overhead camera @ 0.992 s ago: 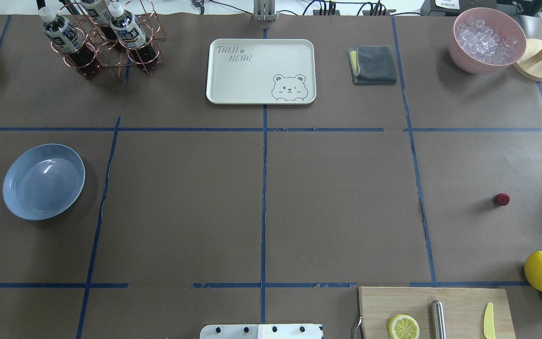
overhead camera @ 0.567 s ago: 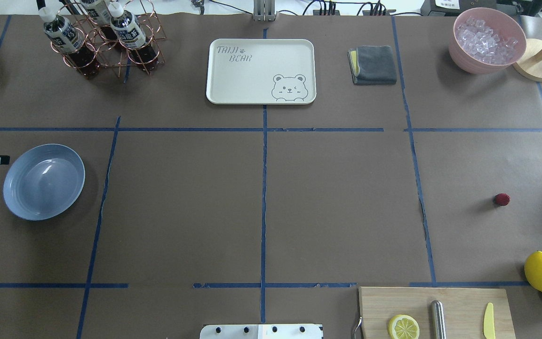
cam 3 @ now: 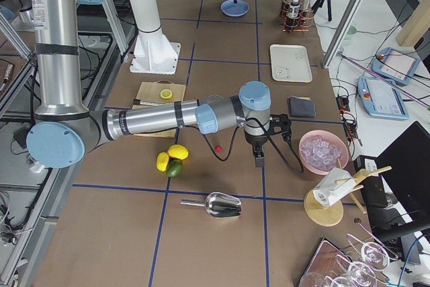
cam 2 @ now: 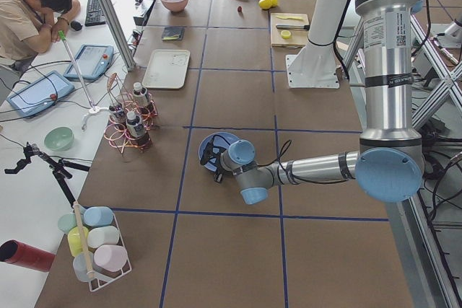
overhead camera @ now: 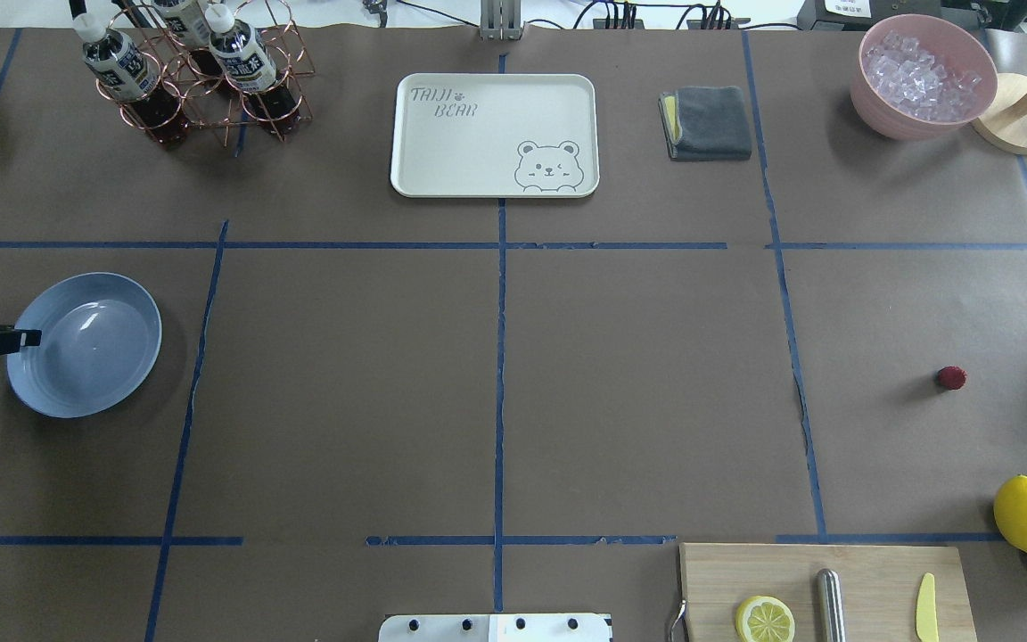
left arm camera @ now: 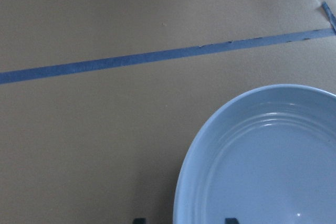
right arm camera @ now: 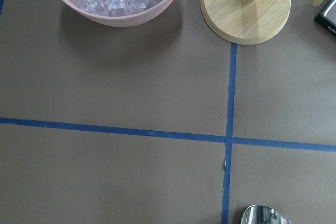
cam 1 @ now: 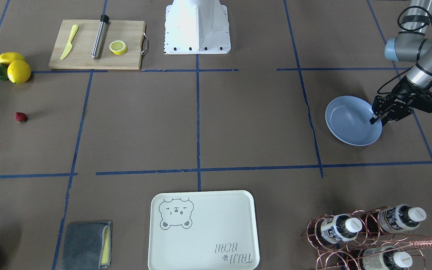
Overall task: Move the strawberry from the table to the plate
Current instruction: 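Reach the left gripper to the light blue plate rim and grip it, then drag the light blue plate with the left gripper toward the table center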
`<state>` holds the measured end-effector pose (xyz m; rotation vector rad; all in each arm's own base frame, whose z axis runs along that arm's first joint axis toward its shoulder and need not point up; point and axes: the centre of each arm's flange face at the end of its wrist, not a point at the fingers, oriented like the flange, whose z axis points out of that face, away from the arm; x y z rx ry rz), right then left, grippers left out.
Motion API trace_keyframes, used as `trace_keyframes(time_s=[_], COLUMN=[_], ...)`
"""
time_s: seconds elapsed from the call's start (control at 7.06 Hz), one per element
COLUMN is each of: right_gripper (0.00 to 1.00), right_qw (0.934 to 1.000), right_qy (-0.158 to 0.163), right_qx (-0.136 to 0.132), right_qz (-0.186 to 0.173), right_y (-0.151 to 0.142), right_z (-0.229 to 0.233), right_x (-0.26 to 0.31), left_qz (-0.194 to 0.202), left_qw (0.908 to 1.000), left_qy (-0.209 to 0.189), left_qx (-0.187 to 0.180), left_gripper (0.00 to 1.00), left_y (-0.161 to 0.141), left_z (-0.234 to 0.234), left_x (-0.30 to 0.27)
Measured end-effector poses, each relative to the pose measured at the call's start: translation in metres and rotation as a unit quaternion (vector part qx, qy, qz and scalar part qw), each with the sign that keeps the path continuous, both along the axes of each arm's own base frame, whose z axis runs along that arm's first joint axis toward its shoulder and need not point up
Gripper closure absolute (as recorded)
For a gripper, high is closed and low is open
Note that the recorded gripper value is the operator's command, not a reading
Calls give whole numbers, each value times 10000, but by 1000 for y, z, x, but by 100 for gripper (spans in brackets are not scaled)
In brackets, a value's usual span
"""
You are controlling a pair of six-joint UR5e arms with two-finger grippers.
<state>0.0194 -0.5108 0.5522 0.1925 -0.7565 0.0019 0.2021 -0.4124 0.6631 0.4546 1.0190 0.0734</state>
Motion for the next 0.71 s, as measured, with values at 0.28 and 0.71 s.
trace_keyframes(time_s=[0.28, 0.71], right_gripper=[0, 0], right_qw=[10000, 10000], right_qy=[-1, -1], right_qx=[4, 3], right_qz=[1, 2], right_y=[0, 2], right_z=[0, -1], right_x=[0, 0], left_qz=[115, 158], left_qw=[9995, 9938], left_qy=[295, 855], left_qx=[44, -690], left_gripper=[100, 100], left_y=[-5, -57], left_z=[-38, -196], left_x=[9, 67])
